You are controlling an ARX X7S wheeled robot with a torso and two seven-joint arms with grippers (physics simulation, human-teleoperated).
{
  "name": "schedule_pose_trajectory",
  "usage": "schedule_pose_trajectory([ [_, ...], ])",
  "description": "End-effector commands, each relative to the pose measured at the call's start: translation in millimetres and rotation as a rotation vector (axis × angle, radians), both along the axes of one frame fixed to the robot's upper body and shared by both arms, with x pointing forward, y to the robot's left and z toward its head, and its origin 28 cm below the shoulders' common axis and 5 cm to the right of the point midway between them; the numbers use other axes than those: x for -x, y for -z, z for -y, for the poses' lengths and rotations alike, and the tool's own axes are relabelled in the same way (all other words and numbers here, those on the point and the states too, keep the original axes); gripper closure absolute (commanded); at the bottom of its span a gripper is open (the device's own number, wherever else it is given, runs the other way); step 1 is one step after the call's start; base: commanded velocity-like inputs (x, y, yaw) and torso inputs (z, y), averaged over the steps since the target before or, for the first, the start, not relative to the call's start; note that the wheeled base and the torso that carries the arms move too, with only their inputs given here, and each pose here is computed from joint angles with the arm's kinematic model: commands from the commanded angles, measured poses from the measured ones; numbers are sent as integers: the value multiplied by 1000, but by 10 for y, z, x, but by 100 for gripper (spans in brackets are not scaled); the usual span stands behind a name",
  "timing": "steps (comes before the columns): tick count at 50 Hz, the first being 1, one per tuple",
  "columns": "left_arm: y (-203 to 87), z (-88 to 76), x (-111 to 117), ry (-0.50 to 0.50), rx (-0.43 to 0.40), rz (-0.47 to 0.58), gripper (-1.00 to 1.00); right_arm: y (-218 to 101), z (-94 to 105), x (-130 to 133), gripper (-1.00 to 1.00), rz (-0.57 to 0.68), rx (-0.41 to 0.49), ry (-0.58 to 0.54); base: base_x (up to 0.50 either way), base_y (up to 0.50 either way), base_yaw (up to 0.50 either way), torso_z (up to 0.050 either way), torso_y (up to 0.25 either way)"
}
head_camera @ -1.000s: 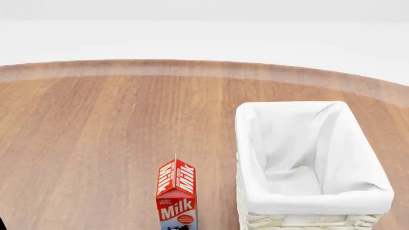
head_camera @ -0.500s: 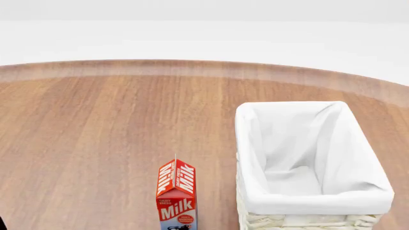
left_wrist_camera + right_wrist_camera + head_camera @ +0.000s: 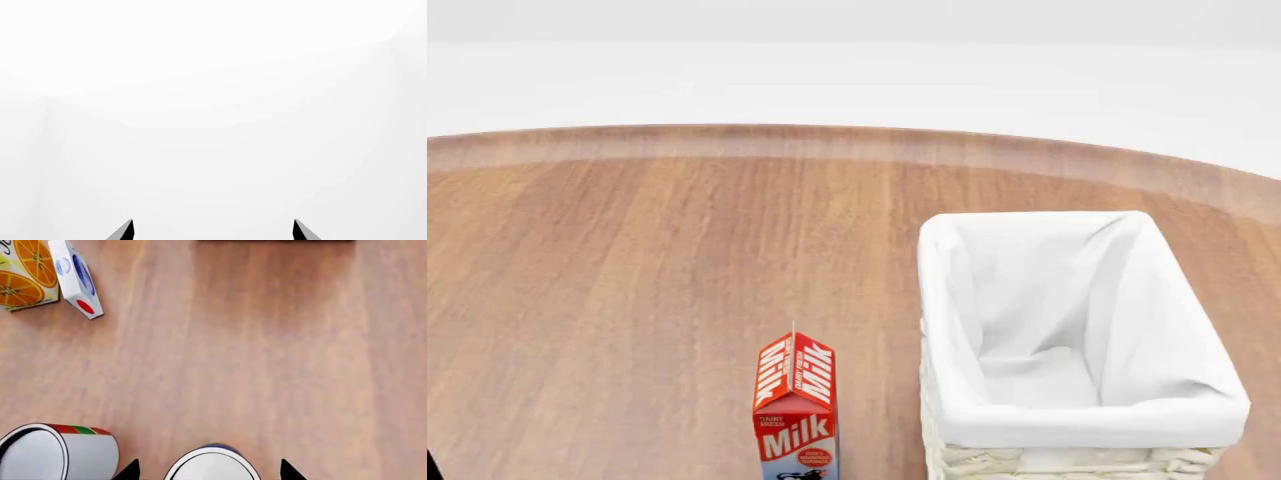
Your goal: Pick up the alphabet soup and the tomato sauce, and put them in the basket.
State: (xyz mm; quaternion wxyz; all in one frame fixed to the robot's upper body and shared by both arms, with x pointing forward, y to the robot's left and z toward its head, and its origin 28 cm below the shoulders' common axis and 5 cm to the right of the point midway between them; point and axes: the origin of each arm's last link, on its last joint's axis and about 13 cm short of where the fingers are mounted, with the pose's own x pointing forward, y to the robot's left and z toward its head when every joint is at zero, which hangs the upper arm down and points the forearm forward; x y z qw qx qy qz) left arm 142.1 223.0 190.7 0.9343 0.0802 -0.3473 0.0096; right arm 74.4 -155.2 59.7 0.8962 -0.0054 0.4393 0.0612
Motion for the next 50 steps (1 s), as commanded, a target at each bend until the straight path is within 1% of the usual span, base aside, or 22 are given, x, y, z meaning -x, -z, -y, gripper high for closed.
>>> schedule_pose_trajectory([
  [1, 4, 1, 4, 1, 2, -2, -100, 54, -1, 2, -100, -8, -15, 4, 0, 0, 0, 0, 0],
  [50, 11, 14, -1, 3, 0, -12, -100, 318, 13, 34, -100, -59, -63, 27, 0, 0, 0, 0, 0],
])
